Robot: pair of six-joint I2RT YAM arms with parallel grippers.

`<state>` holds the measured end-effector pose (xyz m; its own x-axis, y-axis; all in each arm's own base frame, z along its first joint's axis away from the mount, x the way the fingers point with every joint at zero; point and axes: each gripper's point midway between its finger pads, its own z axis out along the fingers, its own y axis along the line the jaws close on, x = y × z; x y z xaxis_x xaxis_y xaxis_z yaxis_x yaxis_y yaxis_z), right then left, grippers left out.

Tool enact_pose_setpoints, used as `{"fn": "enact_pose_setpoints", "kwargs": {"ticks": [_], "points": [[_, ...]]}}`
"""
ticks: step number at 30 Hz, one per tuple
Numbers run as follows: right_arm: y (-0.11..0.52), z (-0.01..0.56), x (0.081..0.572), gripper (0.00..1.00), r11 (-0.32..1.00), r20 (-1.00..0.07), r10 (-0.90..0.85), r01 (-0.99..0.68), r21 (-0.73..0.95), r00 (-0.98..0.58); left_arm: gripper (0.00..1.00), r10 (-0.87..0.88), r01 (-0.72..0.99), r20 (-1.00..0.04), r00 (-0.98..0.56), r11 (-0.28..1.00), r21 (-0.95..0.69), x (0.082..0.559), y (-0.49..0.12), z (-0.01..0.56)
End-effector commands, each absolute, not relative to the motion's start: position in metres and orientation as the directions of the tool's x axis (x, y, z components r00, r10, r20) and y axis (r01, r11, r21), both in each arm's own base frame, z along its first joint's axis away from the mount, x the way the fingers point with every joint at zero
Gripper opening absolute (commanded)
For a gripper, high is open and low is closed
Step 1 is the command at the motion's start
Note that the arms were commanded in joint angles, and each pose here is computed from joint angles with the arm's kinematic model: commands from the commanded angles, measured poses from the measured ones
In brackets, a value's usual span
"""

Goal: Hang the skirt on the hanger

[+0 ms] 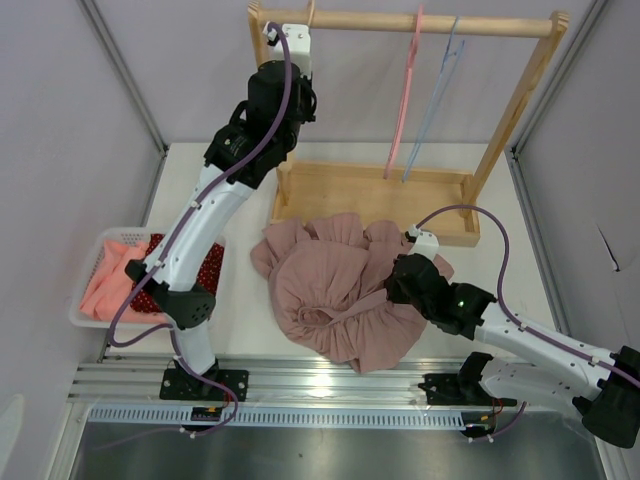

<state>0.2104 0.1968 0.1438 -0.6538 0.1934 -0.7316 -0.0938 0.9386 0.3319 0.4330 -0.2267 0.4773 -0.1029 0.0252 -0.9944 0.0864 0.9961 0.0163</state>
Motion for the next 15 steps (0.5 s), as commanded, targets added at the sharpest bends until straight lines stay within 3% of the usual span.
{"fn": "enact_pose_setpoints", "kwargs": {"ticks": [1, 15], "points": [[0.198, 0.148, 0.216, 0.00, 0.934, -0.744, 0.212, -0.092, 0.344, -0.633, 0.00, -0.020, 0.097, -1.000, 0.021, 0.995, -0.018, 0.420, -0.211, 0.524], [0.194, 0.147, 0.216, 0.00, 0.936, -0.746, 0.215, -0.086, 0.342, -0.630, 0.00, -0.142, 0.220, -0.989, 0.050, 0.967, -0.128, 0.417, -0.208, 0.531]]}}
